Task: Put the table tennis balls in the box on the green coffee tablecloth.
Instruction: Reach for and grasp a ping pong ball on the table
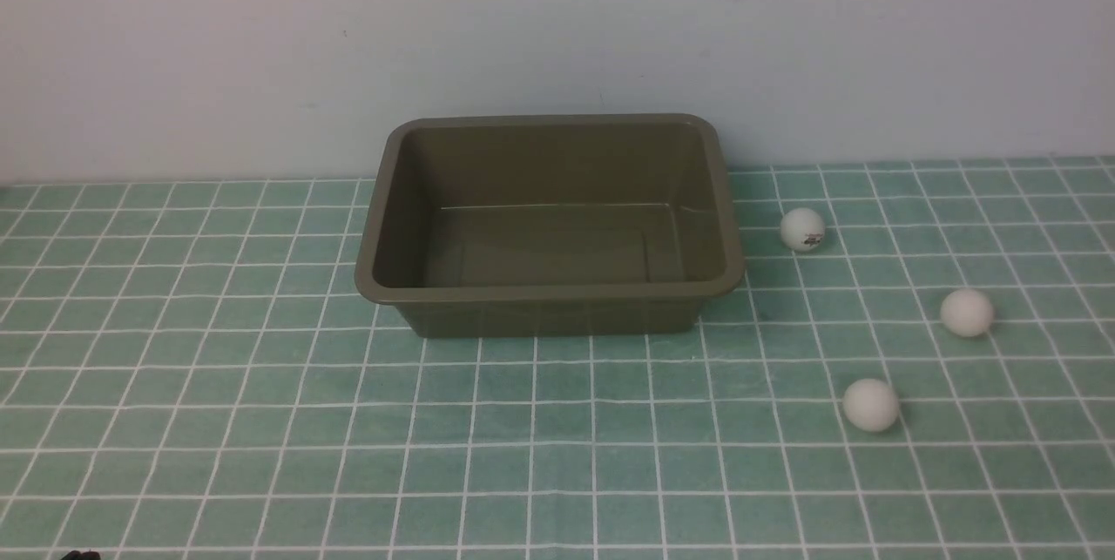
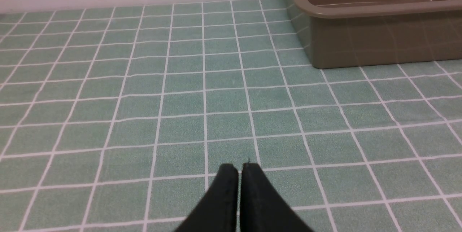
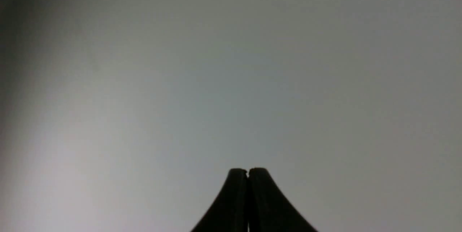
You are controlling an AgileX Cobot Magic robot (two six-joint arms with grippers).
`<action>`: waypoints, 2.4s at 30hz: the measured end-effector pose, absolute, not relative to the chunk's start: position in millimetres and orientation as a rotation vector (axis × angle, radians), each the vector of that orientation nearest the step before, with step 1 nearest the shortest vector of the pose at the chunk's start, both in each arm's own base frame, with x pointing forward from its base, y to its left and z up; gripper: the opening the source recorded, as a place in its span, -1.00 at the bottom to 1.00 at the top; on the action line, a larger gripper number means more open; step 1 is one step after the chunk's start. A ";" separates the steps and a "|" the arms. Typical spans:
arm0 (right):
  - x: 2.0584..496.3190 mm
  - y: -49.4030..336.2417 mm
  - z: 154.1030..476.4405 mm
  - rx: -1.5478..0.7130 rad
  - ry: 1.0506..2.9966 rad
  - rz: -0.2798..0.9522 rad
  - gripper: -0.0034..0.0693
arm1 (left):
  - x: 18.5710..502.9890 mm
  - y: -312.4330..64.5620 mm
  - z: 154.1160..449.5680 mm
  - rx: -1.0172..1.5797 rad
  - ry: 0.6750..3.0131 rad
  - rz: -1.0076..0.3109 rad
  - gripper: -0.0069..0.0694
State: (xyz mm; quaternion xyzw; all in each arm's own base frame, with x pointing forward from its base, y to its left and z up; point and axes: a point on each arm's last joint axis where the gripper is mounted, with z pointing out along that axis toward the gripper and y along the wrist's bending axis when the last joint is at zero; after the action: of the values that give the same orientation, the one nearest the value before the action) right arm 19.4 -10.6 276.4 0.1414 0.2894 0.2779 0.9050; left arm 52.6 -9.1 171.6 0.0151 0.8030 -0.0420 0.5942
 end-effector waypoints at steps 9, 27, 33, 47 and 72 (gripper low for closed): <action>20.2 5.6 350.3 -0.020 0.987 0.169 -0.95 | 52.6 -9.1 171.6 0.035 1.866 -0.098 -0.83; 133.4 9.2 322.9 -0.147 2.142 0.014 -0.95 | 52.6 -9.1 171.6 0.035 1.866 -0.098 -0.83; 160.5 26.8 325.6 -0.293 2.249 0.198 -0.95 | 52.6 -9.1 171.6 0.035 1.866 -0.098 -0.83; 234.6 57.9 303.2 -0.459 2.516 0.295 -0.94 | 52.6 -9.1 171.6 0.035 1.866 -0.098 -0.83; 294.1 103.8 246.6 -0.565 2.688 -0.120 -0.47 | 52.6 -9.1 171.6 0.035 1.866 -0.098 -0.83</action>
State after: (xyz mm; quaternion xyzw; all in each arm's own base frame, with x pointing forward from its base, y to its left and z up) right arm 294.1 103.8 246.6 -0.2016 0.9590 -0.0430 0.1946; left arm 52.6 -9.1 171.6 0.0151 0.8030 -0.0420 0.5942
